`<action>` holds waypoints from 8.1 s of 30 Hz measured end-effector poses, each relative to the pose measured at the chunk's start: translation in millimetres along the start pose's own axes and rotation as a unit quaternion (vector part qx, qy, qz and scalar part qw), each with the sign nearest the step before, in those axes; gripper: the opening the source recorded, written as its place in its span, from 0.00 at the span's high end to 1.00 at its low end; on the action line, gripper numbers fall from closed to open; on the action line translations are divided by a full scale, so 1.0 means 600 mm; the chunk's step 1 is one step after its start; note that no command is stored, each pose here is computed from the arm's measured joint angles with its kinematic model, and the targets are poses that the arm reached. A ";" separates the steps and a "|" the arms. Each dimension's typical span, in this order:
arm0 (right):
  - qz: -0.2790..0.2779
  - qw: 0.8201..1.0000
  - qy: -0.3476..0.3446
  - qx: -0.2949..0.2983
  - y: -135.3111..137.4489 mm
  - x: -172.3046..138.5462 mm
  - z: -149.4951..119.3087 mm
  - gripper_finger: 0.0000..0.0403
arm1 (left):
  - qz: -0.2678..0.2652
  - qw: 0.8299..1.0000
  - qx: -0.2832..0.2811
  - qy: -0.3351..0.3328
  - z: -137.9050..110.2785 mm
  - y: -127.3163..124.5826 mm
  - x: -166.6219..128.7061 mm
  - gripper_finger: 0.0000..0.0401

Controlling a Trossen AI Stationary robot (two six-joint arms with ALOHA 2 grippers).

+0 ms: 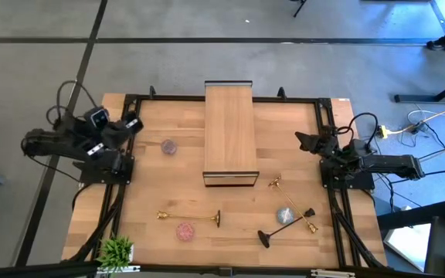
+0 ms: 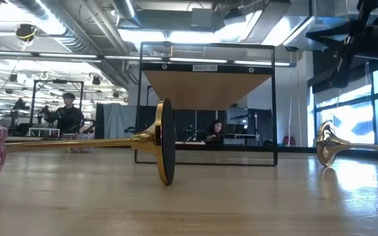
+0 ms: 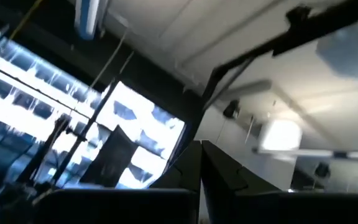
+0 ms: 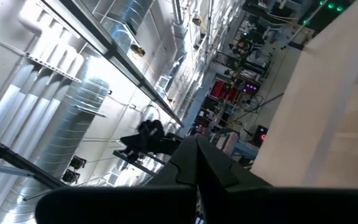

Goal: Pick & Place candle stick holders
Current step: Adjust the shelf, then put the violet scented candle on the shelf

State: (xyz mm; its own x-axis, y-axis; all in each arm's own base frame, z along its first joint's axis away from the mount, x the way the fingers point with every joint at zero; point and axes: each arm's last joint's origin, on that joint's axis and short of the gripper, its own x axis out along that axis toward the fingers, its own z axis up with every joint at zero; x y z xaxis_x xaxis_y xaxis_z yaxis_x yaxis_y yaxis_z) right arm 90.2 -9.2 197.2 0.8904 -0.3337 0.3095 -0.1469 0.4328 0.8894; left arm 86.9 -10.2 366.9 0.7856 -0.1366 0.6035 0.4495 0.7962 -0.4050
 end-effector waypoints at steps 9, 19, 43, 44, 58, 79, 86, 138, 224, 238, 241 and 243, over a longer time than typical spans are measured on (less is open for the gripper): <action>0.002 1.000 0.004 -0.002 0.000 0.000 0.000 1.00 | 0.225 0.918 0.032 0.326 -0.023 0.025 0.096 0.84; 0.004 1.000 0.007 -0.002 0.000 0.000 -0.001 1.00 | 0.329 0.801 0.112 0.487 -0.037 0.046 0.140 0.50; -0.025 0.998 -0.058 0.009 -0.002 0.000 0.006 1.00 | 0.445 0.646 0.122 0.608 -0.074 0.078 0.104 0.46; -0.025 0.998 -0.063 0.014 -0.001 0.000 0.007 1.00 | 0.450 0.646 0.124 0.604 -0.074 0.078 0.104 0.46; -0.021 1.000 -0.007 -0.017 -0.005 0.000 -0.001 0.82 | 0.338 0.752 -0.016 0.565 -0.136 0.090 0.129 0.46; -0.013 0.999 0.018 -0.037 -0.005 0.000 -0.004 0.60 | 0.323 0.759 0.055 0.563 -0.324 0.092 0.243 0.99; -0.019 0.999 0.021 -0.039 -0.008 0.000 -0.005 0.61 | 0.382 0.681 0.120 0.613 -0.302 0.103 0.221 1.00; -0.039 0.998 0.026 -0.030 -0.014 -0.001 -0.007 0.61 | 0.512 0.705 0.185 0.454 0.014 0.085 0.150 0.99; -0.074 0.997 0.026 -0.010 -0.024 -0.002 -0.010 0.61 | 0.668 0.465 -0.091 0.574 -0.171 0.375 -0.048 0.32; -0.074 0.997 0.027 -0.006 -0.024 -0.002 -0.011 0.61 | 0.692 0.414 -0.133 0.576 -0.180 0.387 -0.066 0.12; -0.075 0.997 0.027 -0.007 -0.024 -0.002 -0.011 0.61 | 0.691 0.404 -0.125 0.587 -0.191 0.393 -0.068 0.12; -0.075 0.997 0.027 -0.007 -0.024 -0.002 -0.011 0.61 | 0.689 0.398 -0.124 0.593 -0.198 0.397 -0.069 0.12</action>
State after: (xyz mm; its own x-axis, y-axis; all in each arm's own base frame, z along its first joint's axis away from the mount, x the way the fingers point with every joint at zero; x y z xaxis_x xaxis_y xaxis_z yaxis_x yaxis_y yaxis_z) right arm 94.0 -9.6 181.7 0.9242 -0.3496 0.1539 -0.0047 0.3924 0.9198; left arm 212.0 115.1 163.4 -0.0599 0.0294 -0.9978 -0.8423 0.5350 0.0664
